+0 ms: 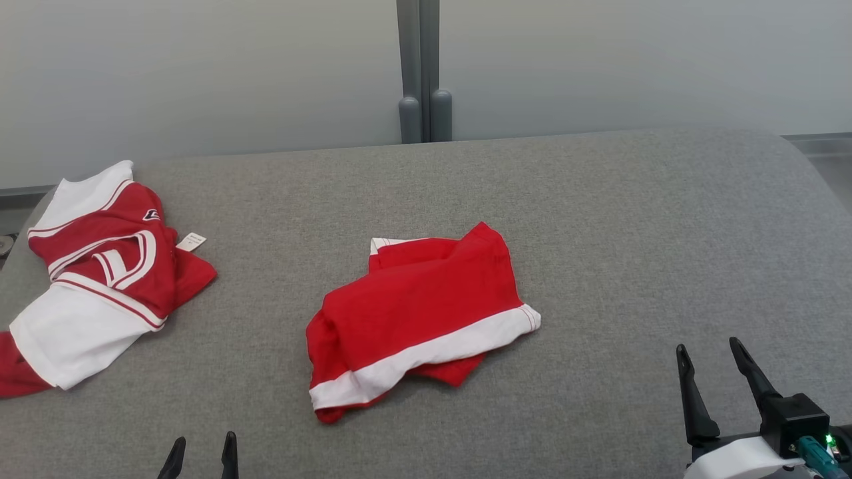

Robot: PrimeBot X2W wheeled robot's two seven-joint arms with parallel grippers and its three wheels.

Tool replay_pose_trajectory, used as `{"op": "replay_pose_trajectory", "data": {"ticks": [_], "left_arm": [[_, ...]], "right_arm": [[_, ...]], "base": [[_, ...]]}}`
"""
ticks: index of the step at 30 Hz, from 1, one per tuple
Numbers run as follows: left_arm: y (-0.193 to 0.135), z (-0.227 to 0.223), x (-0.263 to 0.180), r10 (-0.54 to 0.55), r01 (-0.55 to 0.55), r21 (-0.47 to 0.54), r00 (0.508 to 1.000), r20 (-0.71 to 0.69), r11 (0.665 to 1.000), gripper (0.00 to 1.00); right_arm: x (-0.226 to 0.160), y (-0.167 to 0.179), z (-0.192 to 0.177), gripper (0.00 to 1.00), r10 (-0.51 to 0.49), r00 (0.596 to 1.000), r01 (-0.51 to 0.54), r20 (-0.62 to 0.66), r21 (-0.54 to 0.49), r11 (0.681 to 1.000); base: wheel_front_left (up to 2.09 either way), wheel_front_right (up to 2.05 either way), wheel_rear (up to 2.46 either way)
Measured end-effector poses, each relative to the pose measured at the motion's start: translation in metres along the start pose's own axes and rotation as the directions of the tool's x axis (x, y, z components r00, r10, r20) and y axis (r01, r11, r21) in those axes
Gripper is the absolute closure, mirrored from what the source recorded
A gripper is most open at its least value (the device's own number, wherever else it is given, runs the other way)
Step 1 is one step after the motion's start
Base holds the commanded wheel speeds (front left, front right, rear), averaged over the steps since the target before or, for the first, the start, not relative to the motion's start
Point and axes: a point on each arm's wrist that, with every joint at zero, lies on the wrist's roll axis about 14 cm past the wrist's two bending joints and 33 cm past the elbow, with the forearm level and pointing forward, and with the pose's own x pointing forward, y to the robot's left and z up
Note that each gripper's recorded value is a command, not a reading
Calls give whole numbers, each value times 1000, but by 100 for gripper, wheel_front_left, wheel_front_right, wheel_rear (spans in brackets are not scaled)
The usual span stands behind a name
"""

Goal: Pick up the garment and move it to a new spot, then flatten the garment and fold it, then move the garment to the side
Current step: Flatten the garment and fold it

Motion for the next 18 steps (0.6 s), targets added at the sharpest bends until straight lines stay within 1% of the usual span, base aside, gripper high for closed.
{"op": "replay_pose_trajectory", "data": {"ticks": [4,8,9,10,13,16,18], "left_arm": [[-3,1,4,3,-3,-17,1000,5,1000,0],[-16,-10,13,-30,28,-58,999,-36,998,0],[-16,-10,13,-30,28,-58,999,-36,998,0],[-22,-13,17,-48,45,-64,997,-57,997,0],[-38,-16,34,-94,85,-97,991,-97,992,0],[-52,-22,46,-135,116,-132,980,-144,984,0],[-58,-28,53,-153,126,-155,972,-176,980,0]], "right_arm": [[5,10,-1,0,29,1000,-29,-1,29,999],[23,31,-3,0,112,994,-111,-5,56,992],[23,31,-3,0,112,994,-111,-5,56,992],[28,37,-6,0,137,990,-136,-16,59,989],[47,56,-18,0,222,972,-217,-79,64,974],[69,74,-28,0,291,943,-281,-159,85,956],[78,87,-39,0,334,915,-318,-226,106,942]], "base": [[0,0,0],[0,0,0],[0,0,0],[0,0,0],[0,0,0],[0,0,0],[0,0,0]]}}
